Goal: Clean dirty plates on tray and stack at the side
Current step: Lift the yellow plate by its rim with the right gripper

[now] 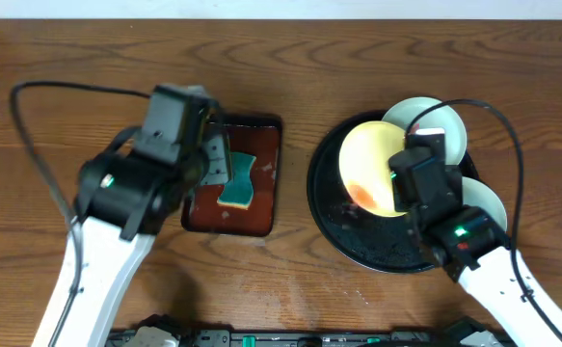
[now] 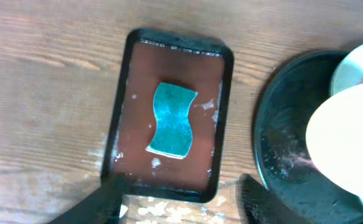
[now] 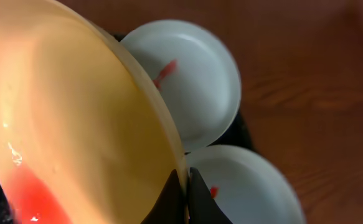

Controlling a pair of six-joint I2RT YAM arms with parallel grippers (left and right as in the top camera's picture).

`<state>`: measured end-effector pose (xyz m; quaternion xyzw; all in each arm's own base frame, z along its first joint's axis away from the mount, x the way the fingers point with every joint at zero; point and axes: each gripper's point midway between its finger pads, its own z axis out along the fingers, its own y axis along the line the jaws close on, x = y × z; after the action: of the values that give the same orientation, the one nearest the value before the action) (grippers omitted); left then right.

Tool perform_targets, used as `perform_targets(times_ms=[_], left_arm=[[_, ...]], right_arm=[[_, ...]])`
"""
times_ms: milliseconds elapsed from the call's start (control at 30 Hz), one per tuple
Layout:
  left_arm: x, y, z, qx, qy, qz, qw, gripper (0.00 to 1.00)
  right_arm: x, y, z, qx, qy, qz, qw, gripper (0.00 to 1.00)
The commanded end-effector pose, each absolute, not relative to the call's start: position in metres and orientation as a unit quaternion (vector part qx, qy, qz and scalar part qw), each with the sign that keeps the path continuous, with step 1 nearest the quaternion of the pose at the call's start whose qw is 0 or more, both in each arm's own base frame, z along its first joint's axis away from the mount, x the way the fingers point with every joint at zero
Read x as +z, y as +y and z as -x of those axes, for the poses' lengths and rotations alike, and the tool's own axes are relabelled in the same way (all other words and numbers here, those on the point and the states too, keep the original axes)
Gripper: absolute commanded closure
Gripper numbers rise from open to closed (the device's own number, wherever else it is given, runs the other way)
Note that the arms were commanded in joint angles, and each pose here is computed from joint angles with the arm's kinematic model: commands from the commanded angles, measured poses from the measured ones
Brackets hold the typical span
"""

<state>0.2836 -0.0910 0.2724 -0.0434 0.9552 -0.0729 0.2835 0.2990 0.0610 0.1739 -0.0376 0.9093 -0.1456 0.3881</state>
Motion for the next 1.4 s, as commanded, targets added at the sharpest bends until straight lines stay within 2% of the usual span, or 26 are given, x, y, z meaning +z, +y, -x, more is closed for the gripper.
perform_targets(times_ms=[0, 133, 433, 1367], left_arm=[[0.284, -0.088, -0.279, -0.078, 0.949, 0.045, 0.301, 0.18], [0.291, -0.086, -0.275, -0.082, 0.946, 0.045, 0.311, 0.18], [0.291, -0.086, -0.275, -0.082, 0.946, 0.045, 0.311, 0.18], [0.291, -0.086, -0.275, -0.083, 0.946, 0.045, 0.311, 0.17]], right_arm=[[0.196, 0.06, -0.299, -0.212, 0.88, 0.06, 0.421, 0.99], [0.206, 0.07, -0.294, -0.24, 0.861, 0.081, 0.441, 0.99], [0.224, 0.099, -0.283, -0.304, 0.813, 0.194, 0.458, 0.99], [0.238, 0.109, -0.278, -0.341, 0.781, 0.229, 0.471, 0.99]])
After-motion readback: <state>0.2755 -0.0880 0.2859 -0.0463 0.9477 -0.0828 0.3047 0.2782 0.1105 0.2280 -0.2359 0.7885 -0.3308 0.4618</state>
